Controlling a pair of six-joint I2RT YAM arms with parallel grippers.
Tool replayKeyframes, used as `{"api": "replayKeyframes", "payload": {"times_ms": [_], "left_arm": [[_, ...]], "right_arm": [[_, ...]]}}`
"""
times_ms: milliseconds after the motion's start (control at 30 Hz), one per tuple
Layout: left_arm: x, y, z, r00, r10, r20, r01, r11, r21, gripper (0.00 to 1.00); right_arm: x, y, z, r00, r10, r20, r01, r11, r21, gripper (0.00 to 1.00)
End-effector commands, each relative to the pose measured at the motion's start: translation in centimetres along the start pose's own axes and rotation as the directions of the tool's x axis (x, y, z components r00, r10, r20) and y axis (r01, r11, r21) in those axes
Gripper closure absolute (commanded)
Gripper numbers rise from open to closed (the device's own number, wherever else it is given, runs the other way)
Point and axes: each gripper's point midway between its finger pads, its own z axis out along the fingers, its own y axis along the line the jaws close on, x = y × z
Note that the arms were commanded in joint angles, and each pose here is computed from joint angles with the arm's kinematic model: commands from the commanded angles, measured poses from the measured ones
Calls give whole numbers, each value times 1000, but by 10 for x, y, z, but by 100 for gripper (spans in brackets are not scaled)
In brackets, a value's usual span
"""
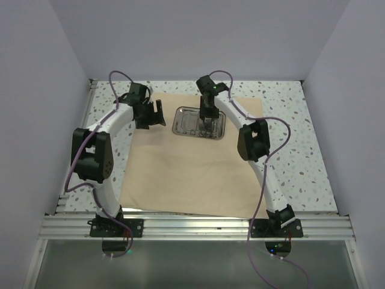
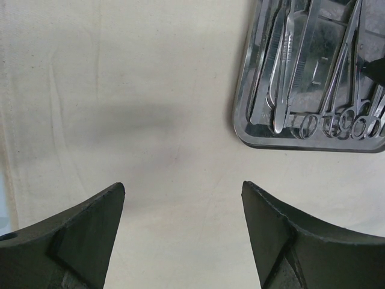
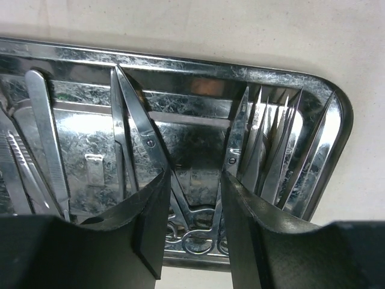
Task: Open and lay out the surgical kit
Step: Pick up the medical item from the container.
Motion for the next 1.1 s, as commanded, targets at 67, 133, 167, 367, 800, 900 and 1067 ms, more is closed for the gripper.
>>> {"api": "replayKeyframes", "payload": {"times_ms": [67,133,167,367,800,900,1067], "left_arm": [[-23,-4,-2,998,21,59,-21,1000,3,17],[-23,-3,1,998,28,54,-28,1000,1,17],[-25,-4,2,998,30,59,-30,1000,1,17],[-28,-3,9,997,55,50,-55,998,-1,17],[-21,10,15,996,88,23,-88,996,-9,17],[-19,13,17,996,85,18,-85,996,-6,17],[-17,16,18,997,77,14,-77,997,0,17]], "right_arm": [[-5,10,2,1000,16,18,-15,1000,-27,57],[-4,13,1,1000,13,18,-13,999,-32,57],[-5,14,-1,1000,14,22,-14,999,-35,57],[-7,29,-12,999,5,45,-2,998,-66,55],[52,15,30,992,-71,-101,80,992,94,64],[72,7,44,984,-73,-162,92,989,114,73],[96,0,58,970,-77,-231,110,985,132,81]]}}
